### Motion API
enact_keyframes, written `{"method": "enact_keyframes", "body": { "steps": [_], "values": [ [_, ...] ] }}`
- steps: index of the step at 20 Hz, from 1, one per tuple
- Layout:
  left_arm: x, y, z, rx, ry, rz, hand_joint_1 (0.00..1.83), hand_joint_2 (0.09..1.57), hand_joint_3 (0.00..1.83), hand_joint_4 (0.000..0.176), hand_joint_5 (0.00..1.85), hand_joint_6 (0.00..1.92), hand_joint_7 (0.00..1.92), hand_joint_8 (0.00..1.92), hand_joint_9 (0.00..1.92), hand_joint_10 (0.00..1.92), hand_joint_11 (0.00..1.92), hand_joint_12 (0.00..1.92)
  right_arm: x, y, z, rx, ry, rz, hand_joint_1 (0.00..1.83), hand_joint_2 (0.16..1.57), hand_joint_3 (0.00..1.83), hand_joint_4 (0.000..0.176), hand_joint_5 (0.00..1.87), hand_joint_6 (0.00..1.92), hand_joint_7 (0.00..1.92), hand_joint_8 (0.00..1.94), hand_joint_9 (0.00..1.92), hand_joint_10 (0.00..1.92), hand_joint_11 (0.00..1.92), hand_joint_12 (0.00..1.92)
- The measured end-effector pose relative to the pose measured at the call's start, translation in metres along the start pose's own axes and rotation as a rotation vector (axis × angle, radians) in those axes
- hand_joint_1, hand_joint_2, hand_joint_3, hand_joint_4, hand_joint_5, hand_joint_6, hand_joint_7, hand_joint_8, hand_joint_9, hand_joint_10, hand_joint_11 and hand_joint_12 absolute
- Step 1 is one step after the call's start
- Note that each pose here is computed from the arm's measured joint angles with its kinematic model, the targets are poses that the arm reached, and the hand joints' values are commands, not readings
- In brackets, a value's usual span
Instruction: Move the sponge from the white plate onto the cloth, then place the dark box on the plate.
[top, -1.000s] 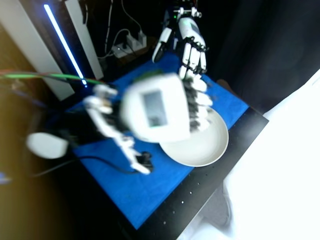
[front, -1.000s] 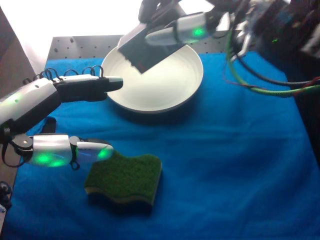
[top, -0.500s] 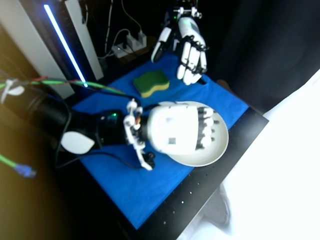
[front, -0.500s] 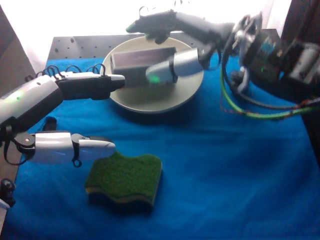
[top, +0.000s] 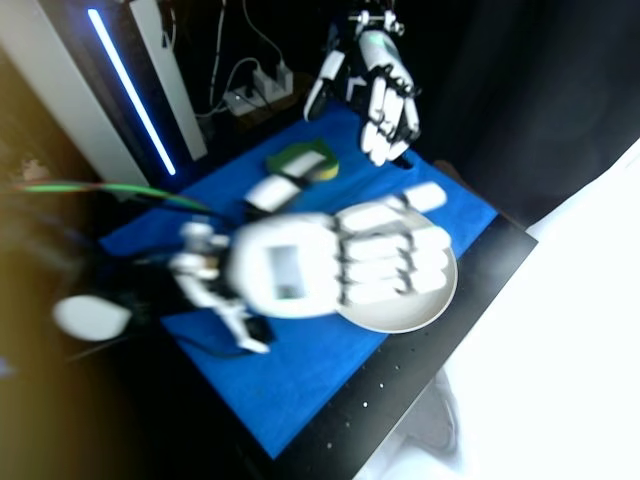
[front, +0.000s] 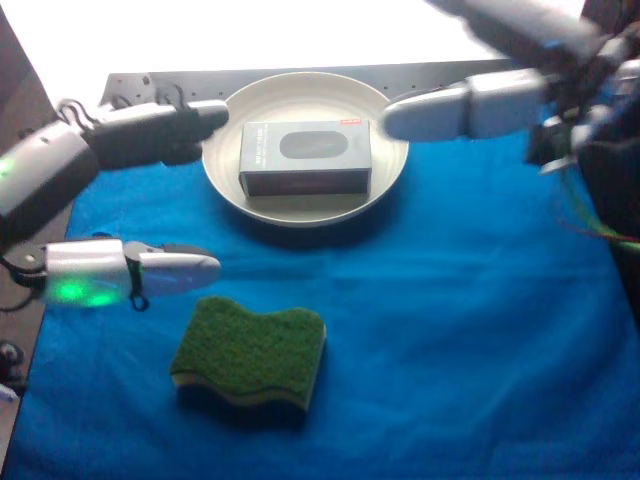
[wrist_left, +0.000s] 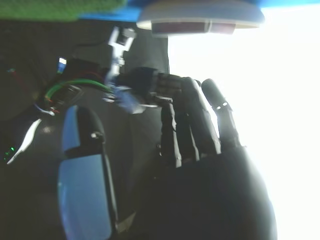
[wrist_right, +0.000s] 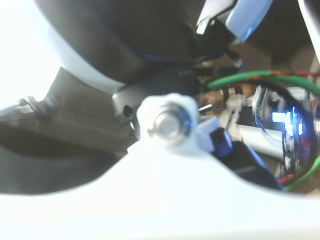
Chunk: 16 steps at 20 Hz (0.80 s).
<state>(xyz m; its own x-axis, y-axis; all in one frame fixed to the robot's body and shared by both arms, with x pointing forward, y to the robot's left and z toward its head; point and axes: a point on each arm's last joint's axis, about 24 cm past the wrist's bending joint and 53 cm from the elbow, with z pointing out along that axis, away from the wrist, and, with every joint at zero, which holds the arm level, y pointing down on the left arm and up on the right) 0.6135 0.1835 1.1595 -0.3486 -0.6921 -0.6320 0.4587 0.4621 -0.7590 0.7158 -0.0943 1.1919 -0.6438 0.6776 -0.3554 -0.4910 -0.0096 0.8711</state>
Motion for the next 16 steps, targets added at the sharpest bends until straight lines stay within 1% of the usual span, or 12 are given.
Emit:
{"method": "enact_keyframes", "body": {
  "steps": [1,3,4,5,7,8,9,11,12,13,15,16],
  "values": [
    [-0.007,-0.005,-0.002,0.012,-0.025,0.0,0.73,0.85,0.0,0.093,0.24,0.0,0.35,0.0,0.55,0.01,0.0,1.5,-0.011,0.02,-0.012,-0.038,-0.016,-0.046,0.62,0.77,0.0,0.176,0.0,0.0,0.0,0.0,0.0,0.0,0.0,0.0],
    [-0.021,-0.015,-0.006,0.038,-0.067,0.024,0.64,0.85,0.0,0.049,0.21,0.0,0.29,0.0,0.44,0.0,0.0,1.35,-0.031,0.052,-0.038,-0.088,-0.06,-0.108,0.58,0.82,0.01,0.176,0.0,0.0,0.0,0.0,0.0,0.0,0.0,0.0],
    [-0.03,-0.023,-0.009,0.063,-0.098,0.031,0.58,0.89,0.01,0.062,0.17,0.01,0.17,0.0,0.29,0.0,0.0,1.15,-0.037,0.064,-0.055,-0.114,-0.077,-0.106,0.71,0.8,0.0,0.176,0.0,0.0,0.0,0.0,0.0,0.0,0.0,0.0],
    [-0.036,-0.028,-0.011,0.078,-0.111,0.053,0.58,0.9,0.01,0.09,0.13,0.0,0.1,0.0,0.23,0.0,0.0,1.05,-0.039,0.067,-0.07,-0.114,-0.085,-0.109,0.68,0.76,0.0,0.176,0.0,0.0,0.0,0.0,0.0,0.0,0.0,0.0],
    [-0.042,-0.036,-0.016,0.105,-0.143,0.048,0.66,0.83,0.0,0.098,0.13,0.0,0.08,0.01,0.19,0.0,0.0,0.98,-0.033,0.063,-0.096,-0.094,-0.096,-0.074,0.56,0.74,0.0,0.176,0.0,0.0,0.0,0.0,0.0,0.0,0.0,0.0],
    [-0.042,-0.038,-0.019,0.105,-0.143,0.051,0.58,0.85,0.0,0.103,0.06,0.0,0.02,0.0,0.1,0.0,0.0,0.84,-0.029,0.06,-0.108,-0.082,-0.103,-0.055,0.51,0.78,0.0,0.176,0.0,0.0,0.0,0.0,0.0,0.0,0.0,0.0],
    [-0.042,-0.04,-0.022,0.11,-0.144,0.059,0.51,0.84,0.0,0.139,0.01,0.0,0.0,0.0,0.02,0.0,0.0,0.59,-0.024,0.059,-0.124,-0.077,-0.117,-0.03,0.33,0.92,0.02,0.176,0.0,0.0,0.0,0.0,0.0,0.0,0.0,0.0],
    [-0.046,-0.043,-0.026,0.113,-0.16,0.078,0.42,0.97,0.02,0.171,0.0,0.0,0.0,0.0,0.0,0.0,0.0,0.05,-0.022,0.055,-0.147,-0.052,-0.152,-0.007,0.52,0.95,0.01,0.176,0.0,0.0,0.0,0.0,0.0,0.0,0.0,0.0],
    [-0.05,-0.043,-0.027,0.111,-0.174,0.079,0.44,1.04,0.01,0.169,0.0,0.0,0.0,0.0,0.0,0.0,0.0,0.01,-0.022,0.056,-0.152,-0.05,-0.17,0.0,0.61,0.92,0.0,0.176,0.0,0.0,0.0,0.0,0.0,0.0,0.0,0.0],
    [-0.055,-0.042,-0.029,0.11,-0.192,0.081,0.3,1.06,0.01,0.176,0.0,0.0,0.0,0.0,0.0,0.0,0.01,0.01,-0.027,0.059,-0.159,-0.063,-0.202,0.002,0.7,0.94,0.0,0.176,0.0,0.0,0.0,0.0,0.0,0.0,0.0,0.0],
    [-0.057,-0.04,-0.032,0.103,-0.199,0.083,0.26,1.04,0.0,0.176,0.0,0.0,0.0,0.0,0.0,0.0,0.01,0.01,-0.027,0.06,-0.16,-0.067,-0.22,0.01,0.69,0.89,0.0,0.176,0.0,0.0,0.0,0.0,0.0,0.0,0.0,0.0],
    [-0.058,-0.04,-0.033,0.103,-0.203,0.084,0.34,1.11,0.02,0.167,0.0,0.0,0.0,0.0,0.0,0.0,0.0,0.0,-0.025,0.06,-0.16,-0.069,-0.217,0.013,0.78,0.92,0.0,0.176,0.0,0.0,0.0,0.0,0.0,0.0,0.0,0.0]
  ]
}}
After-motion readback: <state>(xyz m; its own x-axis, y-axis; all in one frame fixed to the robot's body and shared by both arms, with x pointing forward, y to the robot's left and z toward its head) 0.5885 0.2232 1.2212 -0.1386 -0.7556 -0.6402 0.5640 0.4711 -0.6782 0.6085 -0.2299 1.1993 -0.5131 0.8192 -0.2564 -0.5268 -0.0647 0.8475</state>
